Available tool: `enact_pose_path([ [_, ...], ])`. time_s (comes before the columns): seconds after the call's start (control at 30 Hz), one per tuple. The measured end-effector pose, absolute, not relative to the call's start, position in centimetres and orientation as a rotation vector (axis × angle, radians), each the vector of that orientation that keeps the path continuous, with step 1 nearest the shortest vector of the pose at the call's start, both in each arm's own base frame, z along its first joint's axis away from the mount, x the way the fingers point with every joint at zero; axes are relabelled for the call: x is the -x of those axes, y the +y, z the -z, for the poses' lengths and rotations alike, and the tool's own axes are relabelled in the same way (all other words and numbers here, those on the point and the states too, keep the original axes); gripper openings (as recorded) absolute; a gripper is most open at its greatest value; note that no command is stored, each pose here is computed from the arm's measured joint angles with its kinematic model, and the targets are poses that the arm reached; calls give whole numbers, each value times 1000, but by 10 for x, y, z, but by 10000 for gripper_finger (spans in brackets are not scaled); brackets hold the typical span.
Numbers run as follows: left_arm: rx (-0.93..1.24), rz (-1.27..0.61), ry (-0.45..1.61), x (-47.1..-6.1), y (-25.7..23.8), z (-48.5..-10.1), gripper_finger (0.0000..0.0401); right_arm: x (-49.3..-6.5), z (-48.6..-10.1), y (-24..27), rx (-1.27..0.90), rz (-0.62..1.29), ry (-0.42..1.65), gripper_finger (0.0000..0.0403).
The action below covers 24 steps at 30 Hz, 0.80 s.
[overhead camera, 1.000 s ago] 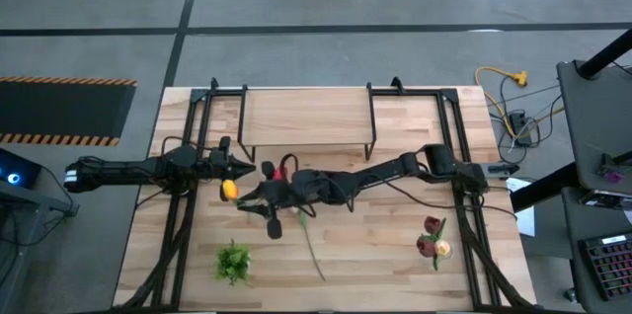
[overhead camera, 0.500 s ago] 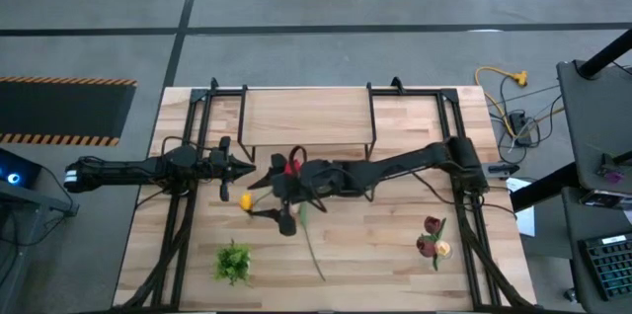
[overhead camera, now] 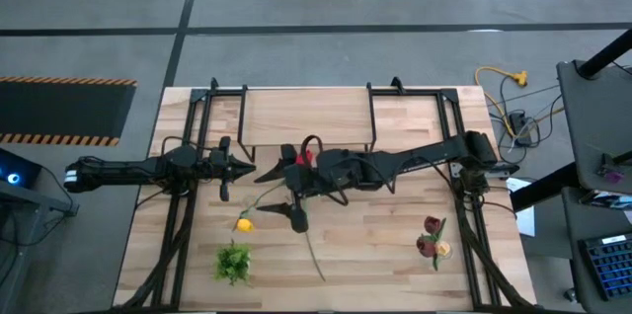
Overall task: Pick and place flowers into a vace then onto a shelf
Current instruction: Put the pink flower into the left transparent flower vase
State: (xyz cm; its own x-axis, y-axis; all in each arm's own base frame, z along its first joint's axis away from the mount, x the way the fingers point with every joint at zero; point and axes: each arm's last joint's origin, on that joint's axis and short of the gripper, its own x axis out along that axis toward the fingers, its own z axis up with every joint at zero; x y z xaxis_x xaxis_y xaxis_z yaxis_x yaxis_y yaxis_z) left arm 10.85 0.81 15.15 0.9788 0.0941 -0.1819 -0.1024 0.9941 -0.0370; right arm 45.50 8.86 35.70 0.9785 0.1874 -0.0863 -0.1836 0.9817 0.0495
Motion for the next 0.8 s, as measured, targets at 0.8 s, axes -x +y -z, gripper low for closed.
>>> enact_pose_path([
  [0.8,46,-99,181,-109,8,-151,5,-480,-356,88,-21,-159,-80,360],
])
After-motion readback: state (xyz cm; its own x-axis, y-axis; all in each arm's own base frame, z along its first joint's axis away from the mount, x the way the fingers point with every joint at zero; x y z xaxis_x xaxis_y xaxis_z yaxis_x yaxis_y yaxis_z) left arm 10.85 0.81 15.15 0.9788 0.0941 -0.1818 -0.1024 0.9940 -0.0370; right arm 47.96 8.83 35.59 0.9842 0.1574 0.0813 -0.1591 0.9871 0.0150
